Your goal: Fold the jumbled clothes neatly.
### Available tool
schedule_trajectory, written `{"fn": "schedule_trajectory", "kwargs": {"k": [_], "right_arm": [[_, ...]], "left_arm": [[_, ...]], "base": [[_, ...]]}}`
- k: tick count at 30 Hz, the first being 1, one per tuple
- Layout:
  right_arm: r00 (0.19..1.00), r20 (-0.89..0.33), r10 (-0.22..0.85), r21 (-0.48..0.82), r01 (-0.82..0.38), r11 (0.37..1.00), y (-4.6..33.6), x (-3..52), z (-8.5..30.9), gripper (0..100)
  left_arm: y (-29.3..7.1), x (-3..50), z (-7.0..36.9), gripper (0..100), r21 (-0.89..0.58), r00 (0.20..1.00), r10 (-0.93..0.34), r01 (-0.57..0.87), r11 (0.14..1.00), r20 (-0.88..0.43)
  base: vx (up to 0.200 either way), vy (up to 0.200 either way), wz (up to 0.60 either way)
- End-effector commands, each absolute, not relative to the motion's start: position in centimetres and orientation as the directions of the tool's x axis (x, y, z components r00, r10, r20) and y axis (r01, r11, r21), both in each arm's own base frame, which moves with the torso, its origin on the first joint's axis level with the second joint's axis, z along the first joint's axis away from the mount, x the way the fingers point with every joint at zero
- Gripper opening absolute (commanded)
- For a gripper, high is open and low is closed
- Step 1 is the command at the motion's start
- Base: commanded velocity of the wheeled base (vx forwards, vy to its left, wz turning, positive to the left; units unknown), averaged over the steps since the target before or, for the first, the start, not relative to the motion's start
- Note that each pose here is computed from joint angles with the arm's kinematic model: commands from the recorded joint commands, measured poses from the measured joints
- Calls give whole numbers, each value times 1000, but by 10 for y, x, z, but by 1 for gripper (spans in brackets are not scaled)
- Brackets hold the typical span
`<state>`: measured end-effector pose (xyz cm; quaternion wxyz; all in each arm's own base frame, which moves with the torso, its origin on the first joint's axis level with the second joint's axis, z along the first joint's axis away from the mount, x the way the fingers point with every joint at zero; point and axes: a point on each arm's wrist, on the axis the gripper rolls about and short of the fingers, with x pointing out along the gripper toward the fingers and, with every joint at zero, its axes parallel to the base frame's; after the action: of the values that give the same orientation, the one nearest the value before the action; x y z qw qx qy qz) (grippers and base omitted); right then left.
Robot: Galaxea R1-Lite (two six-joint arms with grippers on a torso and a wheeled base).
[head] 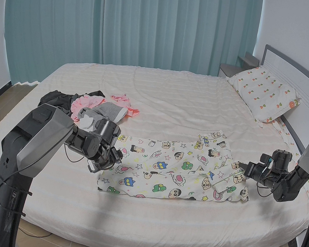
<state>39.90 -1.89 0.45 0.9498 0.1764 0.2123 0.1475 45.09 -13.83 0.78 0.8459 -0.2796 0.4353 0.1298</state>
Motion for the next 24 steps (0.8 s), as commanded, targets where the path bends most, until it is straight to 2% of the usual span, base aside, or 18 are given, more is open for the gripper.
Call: {"fn": "schedule_trajectory", "kwargs": {"k": [1,7,8,13,18,24], "right_arm": [[861,-362,356,401,-201,894,-18,399,0,0],[853,-384,355,413,-185,892,-20,404,-5,0],[848,-393,356,423,-177,889,-19,406,-6,100],[857,-381,348,460,-151,875,-22,413,-1,100],[905,-360,228,469,-36,883,-46,426,11,100],[923,-344,171,489,21,872,-59,417,28,100]], "left_arm": [[-130,452,12,100,-369,590,-18,-482,795,-807],[-122,445,33,100,-401,605,-33,-484,778,-795],[-120,443,36,100,-406,604,-41,-483,776,-796],[-115,430,45,100,-416,588,-69,-479,773,-806],[-98,403,59,100,-478,573,-163,-456,751,-803],[-86,382,66,100,-531,616,-196,-425,733,-763]], "base": [[0,0,0],[0,0,0],[0,0,0],[0,0,0],[0,0,0],[0,0,0]]}}
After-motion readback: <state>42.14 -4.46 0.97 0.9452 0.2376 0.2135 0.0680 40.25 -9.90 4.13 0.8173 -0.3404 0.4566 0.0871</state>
